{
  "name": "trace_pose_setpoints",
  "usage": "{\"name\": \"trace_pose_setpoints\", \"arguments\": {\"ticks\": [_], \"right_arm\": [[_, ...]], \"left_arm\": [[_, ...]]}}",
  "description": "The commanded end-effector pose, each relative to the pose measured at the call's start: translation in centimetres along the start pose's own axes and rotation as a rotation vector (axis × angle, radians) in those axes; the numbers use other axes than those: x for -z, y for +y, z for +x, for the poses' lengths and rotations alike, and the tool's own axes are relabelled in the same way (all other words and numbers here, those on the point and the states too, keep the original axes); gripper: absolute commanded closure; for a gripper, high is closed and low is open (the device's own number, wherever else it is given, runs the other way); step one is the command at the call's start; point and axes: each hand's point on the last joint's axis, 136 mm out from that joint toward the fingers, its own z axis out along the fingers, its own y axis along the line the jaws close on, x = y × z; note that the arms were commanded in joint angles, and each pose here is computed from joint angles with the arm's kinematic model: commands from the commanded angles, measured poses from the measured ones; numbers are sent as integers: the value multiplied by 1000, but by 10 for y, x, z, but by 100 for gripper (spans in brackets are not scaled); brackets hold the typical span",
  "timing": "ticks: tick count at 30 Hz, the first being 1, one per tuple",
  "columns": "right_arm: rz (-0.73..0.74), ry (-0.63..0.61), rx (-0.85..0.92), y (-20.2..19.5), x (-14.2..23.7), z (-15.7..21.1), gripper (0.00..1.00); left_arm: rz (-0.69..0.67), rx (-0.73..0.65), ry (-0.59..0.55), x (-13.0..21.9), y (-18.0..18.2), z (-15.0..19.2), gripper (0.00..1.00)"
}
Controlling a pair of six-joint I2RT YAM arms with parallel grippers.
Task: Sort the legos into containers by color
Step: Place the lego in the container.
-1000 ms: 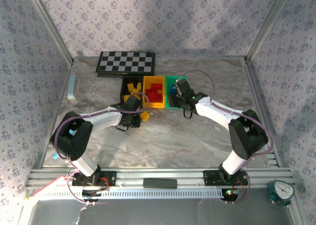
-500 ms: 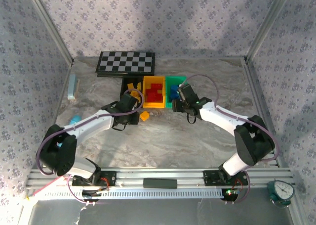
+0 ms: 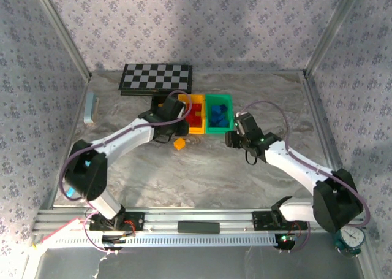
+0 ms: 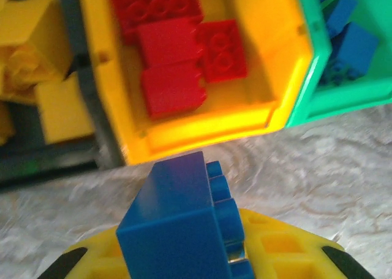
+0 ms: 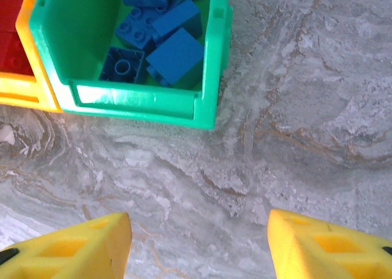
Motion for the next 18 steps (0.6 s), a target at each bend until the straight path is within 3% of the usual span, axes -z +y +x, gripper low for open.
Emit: {"name": "trace_pose_setpoints", "arguments": {"ticks": [1,18], "right_arm": [[1,33,-22,-6,3,18,38],[-8,74,-52,-18,14,54,37]], "left_arm": [[46,-32,18,-9,-24,-15,93],[183,-93,35,-62,-104,-80,91]]}}
